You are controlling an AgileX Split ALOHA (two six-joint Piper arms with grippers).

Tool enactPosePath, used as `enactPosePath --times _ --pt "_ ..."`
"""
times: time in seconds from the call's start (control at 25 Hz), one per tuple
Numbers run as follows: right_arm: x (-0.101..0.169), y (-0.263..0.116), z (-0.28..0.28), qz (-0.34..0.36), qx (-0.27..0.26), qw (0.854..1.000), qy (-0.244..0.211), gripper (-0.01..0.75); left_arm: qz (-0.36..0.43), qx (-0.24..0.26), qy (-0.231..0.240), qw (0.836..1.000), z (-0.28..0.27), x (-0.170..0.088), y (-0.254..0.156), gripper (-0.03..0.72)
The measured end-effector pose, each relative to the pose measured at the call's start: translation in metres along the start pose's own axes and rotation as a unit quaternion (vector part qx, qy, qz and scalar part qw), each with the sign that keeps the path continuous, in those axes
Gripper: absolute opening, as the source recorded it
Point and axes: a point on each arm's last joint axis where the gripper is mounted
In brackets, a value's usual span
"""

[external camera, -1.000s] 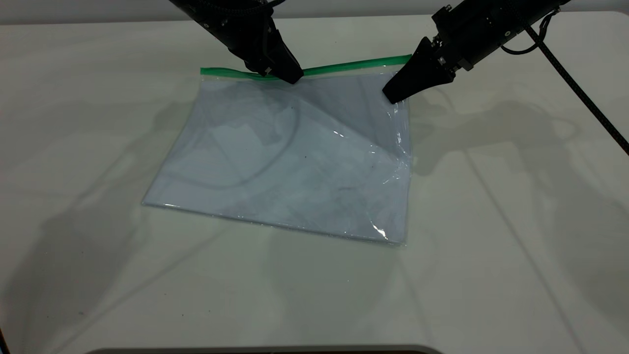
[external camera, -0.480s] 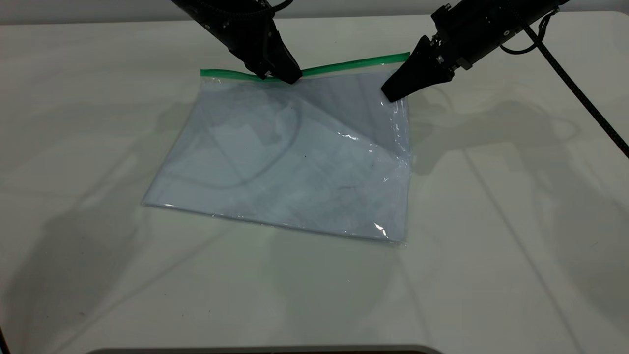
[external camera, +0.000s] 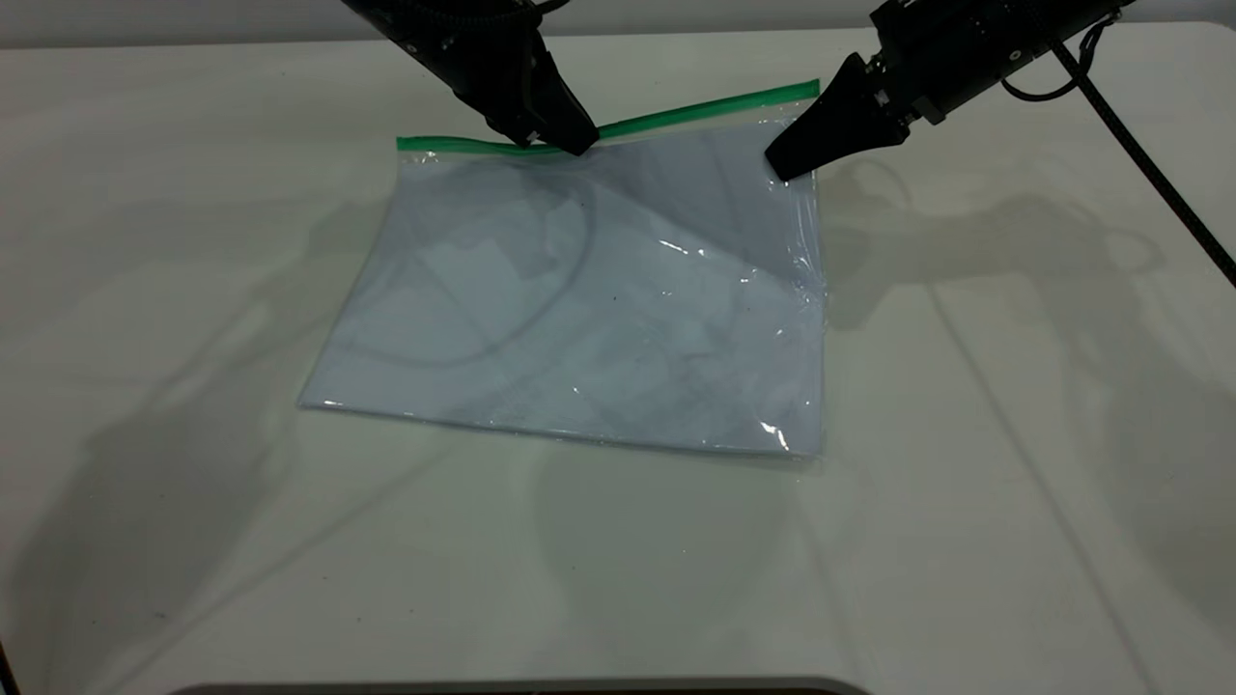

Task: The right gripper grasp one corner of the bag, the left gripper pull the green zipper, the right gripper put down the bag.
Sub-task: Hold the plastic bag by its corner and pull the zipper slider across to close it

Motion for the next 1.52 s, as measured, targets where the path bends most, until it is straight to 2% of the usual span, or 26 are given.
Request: enactPosePath --times 0.96,1.28,1.52 --pt "-0.014 -0.003 -0.021 0.006 -0.017 1.000 -0.017 0.033 -0.025 0.016 0.025 0.999 -0.025 0.031 -0.034 0.068" --pt "-0.017 -0.003 -0.025 0.001 -0.016 1.000 -0.021 0.033 -0.050 0.054 0.042 0.996 -0.038 0.045 -0.057 0.070" --pt "-0.017 -0.003 -0.026 0.001 -0.015 1.000 -0.020 0.033 -0.064 0.062 0.047 0.995 -0.046 0.052 -0.069 0.070"
Point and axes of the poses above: a point on each arm's last joint axis where the gripper is mounted, z pointing out along that axis toward the gripper, x along the wrist's bending axis when the last joint is at zero, y = z × x, and after that the axes turned 3 degrees about -z, right-handed
